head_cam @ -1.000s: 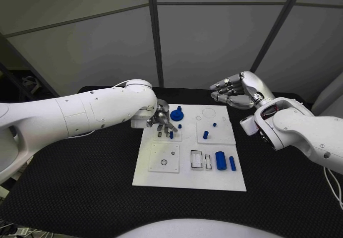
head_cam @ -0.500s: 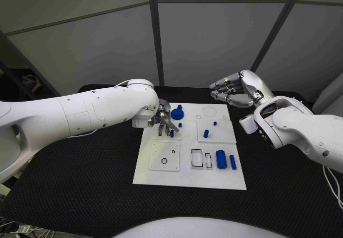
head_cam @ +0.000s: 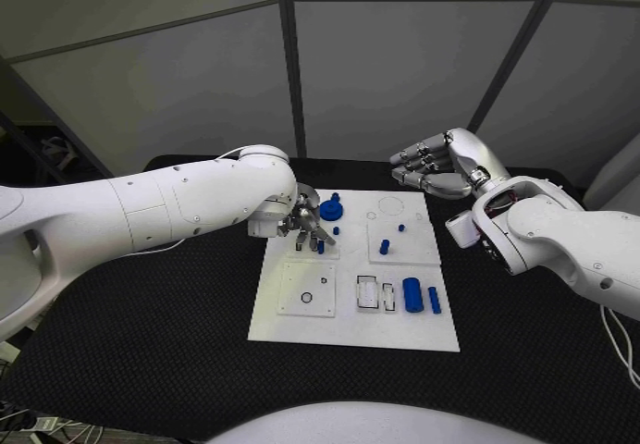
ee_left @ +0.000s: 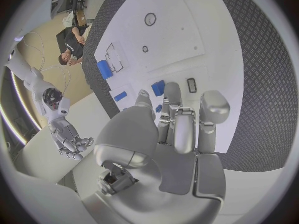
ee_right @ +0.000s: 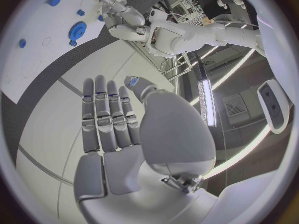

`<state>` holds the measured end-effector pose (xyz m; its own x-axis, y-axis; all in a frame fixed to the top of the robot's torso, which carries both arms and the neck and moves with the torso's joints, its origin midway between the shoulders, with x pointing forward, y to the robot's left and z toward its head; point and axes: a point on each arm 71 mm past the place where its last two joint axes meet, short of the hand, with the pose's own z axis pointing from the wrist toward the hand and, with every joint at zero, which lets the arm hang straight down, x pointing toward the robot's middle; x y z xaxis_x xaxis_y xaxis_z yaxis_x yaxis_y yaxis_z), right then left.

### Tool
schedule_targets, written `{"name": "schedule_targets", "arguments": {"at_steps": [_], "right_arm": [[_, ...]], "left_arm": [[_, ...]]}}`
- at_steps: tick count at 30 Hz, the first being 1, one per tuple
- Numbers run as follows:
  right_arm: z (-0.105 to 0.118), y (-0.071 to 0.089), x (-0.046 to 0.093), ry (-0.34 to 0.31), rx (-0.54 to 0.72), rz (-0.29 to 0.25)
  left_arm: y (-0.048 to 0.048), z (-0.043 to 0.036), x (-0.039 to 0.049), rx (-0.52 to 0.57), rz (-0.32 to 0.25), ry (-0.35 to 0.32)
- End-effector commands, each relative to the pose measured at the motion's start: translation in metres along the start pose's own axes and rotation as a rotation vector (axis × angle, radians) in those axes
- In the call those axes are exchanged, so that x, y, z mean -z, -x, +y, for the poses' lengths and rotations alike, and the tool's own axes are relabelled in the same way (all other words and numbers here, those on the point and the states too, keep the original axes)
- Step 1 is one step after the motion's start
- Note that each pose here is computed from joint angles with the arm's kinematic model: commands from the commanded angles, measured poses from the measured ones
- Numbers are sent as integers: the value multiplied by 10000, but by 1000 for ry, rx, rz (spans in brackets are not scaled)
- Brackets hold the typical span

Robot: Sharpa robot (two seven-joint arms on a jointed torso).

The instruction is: Assemble the parts on the task board

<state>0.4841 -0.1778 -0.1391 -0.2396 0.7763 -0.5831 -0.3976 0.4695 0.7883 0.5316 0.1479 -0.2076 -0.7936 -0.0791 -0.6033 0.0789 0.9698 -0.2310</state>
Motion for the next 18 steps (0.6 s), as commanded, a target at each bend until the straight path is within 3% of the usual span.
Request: {"name": "schedule_targets", "arguments": {"at_steps": [1, 18], "right_arm": [[11, -6, -8, 1, -5, 11], [13, -21, -9, -1, -7, 23]], "left_arm": [[-10, -5, -1, 0, 18, 3], [-11, -9, -14, 8, 25, 3]]}}
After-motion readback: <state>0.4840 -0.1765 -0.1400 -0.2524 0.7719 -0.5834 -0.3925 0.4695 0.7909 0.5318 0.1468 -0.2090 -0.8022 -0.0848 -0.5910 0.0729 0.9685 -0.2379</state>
